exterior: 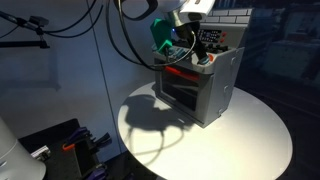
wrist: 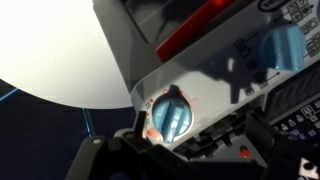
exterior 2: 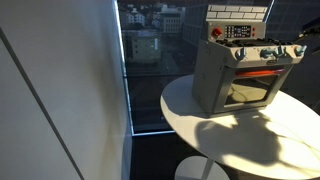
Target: Turn the rightmost blue knob on the stove to the left
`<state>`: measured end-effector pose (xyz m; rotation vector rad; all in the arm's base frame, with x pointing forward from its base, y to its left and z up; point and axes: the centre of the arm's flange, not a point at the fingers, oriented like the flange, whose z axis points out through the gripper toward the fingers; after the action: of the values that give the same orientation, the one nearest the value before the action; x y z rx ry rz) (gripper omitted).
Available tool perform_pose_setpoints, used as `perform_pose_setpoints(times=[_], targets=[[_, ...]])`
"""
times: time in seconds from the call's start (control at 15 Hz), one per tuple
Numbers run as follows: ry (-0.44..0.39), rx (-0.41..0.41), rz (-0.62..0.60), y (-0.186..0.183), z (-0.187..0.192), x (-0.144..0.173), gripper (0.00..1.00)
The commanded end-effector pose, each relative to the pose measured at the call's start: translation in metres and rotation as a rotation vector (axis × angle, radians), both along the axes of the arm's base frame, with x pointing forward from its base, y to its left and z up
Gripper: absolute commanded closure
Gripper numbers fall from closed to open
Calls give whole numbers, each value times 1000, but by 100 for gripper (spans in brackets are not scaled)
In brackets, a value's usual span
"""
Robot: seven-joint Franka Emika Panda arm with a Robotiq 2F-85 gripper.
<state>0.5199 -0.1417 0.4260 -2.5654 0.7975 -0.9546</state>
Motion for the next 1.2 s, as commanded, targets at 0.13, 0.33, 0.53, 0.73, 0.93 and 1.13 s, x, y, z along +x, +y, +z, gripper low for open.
perform_pose_setpoints(times=[0.13,0.33,0.53,0.73,0.93,1.13], targets=[[-35,2,3,-3,-4,4,12],[-39,4,3,-4,-4,3,26],[-43,5,4,-4,-4,2,29],[-45,8,2,-6,-5,2,37],[-45,9,-2,-7,-6,3,40],[-44,7,-7,-8,-6,3,42]])
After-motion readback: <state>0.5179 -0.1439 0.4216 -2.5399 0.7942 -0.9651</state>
